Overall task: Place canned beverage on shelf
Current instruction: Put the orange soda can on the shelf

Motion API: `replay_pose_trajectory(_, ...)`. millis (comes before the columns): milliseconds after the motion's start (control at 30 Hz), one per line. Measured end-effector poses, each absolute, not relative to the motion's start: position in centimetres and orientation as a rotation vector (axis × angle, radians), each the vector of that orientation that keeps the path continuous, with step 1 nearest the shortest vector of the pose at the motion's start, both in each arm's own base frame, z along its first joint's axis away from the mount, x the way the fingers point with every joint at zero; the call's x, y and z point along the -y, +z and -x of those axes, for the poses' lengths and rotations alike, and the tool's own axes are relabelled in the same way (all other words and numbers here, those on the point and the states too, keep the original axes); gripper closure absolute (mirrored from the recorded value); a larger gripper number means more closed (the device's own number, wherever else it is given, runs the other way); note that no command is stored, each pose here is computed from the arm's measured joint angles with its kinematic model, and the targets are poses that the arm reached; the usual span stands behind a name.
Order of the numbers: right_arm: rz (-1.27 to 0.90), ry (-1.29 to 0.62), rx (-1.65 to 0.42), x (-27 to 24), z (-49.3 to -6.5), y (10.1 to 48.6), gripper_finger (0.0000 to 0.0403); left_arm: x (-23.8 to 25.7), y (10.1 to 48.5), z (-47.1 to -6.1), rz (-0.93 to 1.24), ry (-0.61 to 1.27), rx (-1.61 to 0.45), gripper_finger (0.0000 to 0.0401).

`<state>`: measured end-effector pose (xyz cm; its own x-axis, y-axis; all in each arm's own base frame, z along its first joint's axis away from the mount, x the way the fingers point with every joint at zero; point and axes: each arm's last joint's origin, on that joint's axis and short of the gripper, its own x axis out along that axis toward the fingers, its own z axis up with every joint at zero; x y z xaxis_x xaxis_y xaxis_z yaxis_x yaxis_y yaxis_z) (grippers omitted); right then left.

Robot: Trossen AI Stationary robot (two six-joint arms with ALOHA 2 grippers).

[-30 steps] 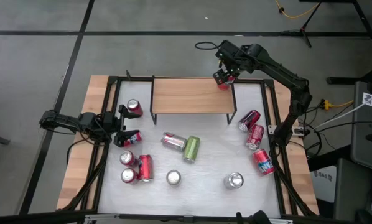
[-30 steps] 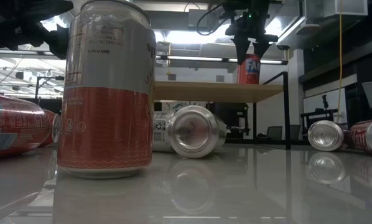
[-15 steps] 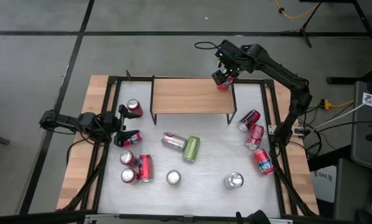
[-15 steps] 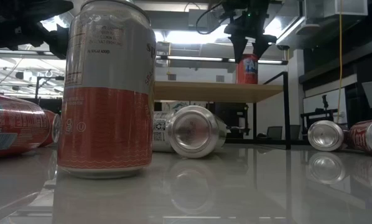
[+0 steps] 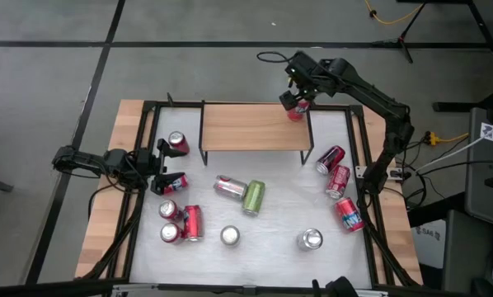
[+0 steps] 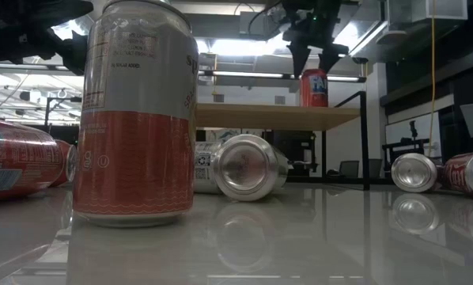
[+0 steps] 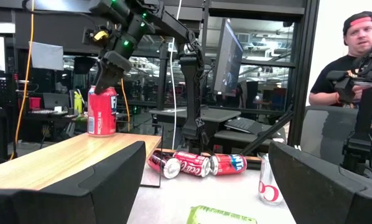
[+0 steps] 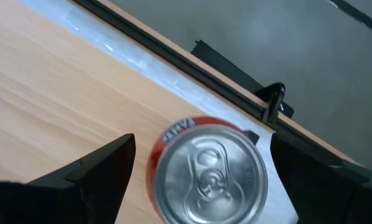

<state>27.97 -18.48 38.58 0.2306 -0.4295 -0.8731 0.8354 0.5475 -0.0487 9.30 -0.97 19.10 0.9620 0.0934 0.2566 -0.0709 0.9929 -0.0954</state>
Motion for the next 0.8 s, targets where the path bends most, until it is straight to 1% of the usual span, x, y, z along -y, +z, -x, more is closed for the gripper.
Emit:
replay_pose_trajectory(200, -0.437, -0.89, -1.009, 18.5, -27.9, 38.7, 0.004, 1.0, 19.1, -9.3, 0.086, 0.083, 0.264, 0.0065)
replay_pose_trajectory(467, -0.314, -0.811, -1.064, 18.5, -27.9, 38.8, 0.004, 1.0, 19.1, -9.3, 0.086, 0.083, 0.264, 0.0065)
replay_pose_trajectory(633, -0.196, -0.741, -1.06, 18.4, -27.9, 39.9, 0.004, 1.0, 19.1, -9.3, 0.086, 0.083, 0.264, 0.0065)
replay_pose_trajectory(800, -0.131, -0.653, -1.051, 18.2, -27.8, 40.9, 0.004, 1.0, 19.1, -9.3, 0.086, 0.084, 0.264, 0.0065)
